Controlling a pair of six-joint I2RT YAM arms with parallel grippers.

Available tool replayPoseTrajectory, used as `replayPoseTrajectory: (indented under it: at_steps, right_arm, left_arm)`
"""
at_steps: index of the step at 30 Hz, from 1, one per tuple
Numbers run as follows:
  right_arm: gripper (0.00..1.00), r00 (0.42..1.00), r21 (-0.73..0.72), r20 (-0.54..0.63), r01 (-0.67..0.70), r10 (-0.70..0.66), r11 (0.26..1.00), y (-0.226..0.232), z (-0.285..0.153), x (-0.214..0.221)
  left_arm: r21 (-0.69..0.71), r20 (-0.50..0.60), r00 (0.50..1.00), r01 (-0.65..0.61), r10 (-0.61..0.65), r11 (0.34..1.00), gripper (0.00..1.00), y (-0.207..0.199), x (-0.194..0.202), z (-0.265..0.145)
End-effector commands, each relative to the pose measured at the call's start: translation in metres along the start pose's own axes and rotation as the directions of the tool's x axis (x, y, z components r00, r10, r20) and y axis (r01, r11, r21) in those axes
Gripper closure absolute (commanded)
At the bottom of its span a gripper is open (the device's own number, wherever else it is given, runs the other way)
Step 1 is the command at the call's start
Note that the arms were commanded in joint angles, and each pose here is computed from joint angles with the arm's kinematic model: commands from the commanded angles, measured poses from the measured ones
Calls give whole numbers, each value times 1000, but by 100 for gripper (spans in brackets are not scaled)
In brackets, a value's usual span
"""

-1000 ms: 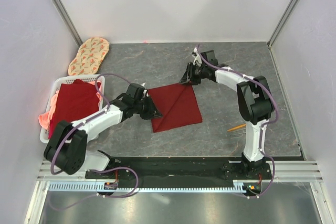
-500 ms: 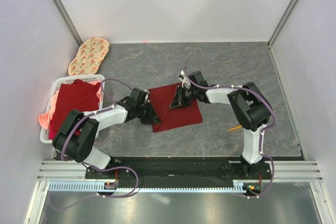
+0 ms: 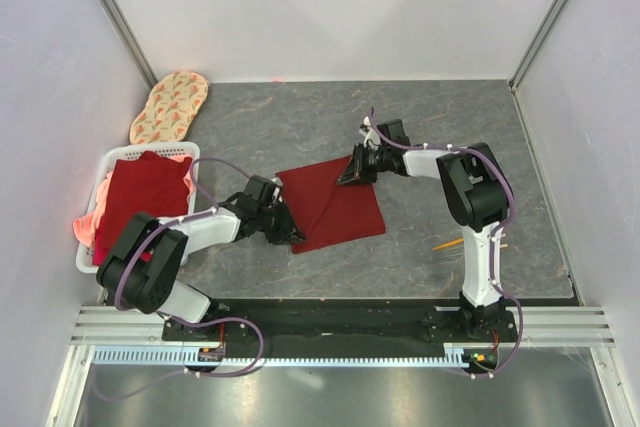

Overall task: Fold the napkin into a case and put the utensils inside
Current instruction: Smooth out the upper triangle-folded napkin at the center of the board.

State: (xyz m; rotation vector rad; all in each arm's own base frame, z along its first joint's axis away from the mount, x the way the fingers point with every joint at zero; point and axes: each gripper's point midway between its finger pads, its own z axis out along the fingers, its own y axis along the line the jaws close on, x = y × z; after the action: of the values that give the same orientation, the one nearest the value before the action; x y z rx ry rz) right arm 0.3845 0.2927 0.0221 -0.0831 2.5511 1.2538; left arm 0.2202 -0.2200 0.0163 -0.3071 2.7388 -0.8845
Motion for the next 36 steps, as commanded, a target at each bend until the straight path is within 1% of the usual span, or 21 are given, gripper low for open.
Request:
replayPoseTrajectory:
  at_steps: [1, 4, 8, 12, 15, 17, 20, 22, 26, 32, 33, 34, 36]
  right_arm:
    - [82, 998, 94, 56, 33, -38, 995, -22, -15, -35]
    - [82, 996, 156, 66, 57, -68, 986, -23, -28, -39]
    - [79, 989, 126, 94, 103, -116, 987, 17, -43, -39]
    - [76, 987, 41, 79, 138, -141, 990, 53, -29, -21]
    - [76, 990, 7, 40, 134, -134, 991, 61, -10, -4]
    - [76, 993, 3, 28, 115, -115, 993, 56, -2, 1]
    - [76, 994, 16, 15, 109, -109, 994, 42, 6, 5]
    - [76, 995, 23, 0, 97, -97, 995, 31, 10, 6]
    - [76, 996, 37, 5, 92, -92, 995, 15, 8, 1]
    - [76, 996, 37, 35, 75, -76, 997, -4, -1, -27]
    - [75, 996, 37, 42, 80, -81, 996, -2, -3, -35]
    - [74, 996, 57, 55, 73, -76, 996, -16, -6, -57]
    - [73, 995, 69, 60, 70, -74, 995, -19, -9, -67]
  left_arm:
    - [-10, -3, 1000, 6, -6, 1000, 87, 7, 6, -2]
    - [6, -3, 1000, 1, -1, 1000, 87, 2, 5, -5]
    - [41, 7, 1000, -11, 11, 999, 87, -14, -2, -12]
    - [82, 41, 999, -23, 20, 996, 87, -32, -11, -26]
    - [71, 71, 997, -27, 22, 997, 86, -33, -17, -31]
    - [58, 75, 997, -26, 22, 998, 86, -30, -17, -30]
    - [19, 38, 999, -7, 6, 1000, 87, -15, -8, -21]
    - [0, 33, 999, 2, -2, 1000, 87, -6, -4, -18]
    - [-43, 33, 999, 10, -9, 999, 87, 16, 8, -15]
    - [-61, 15, 1000, 12, -11, 998, 87, 29, 20, -13]
    - [-65, 13, 1000, 11, -10, 998, 87, 31, 21, -13]
    - [-59, 17, 1000, 4, -3, 998, 87, 30, 21, -14]
    - [-49, 16, 1000, 0, 1, 999, 87, 27, 20, -16]
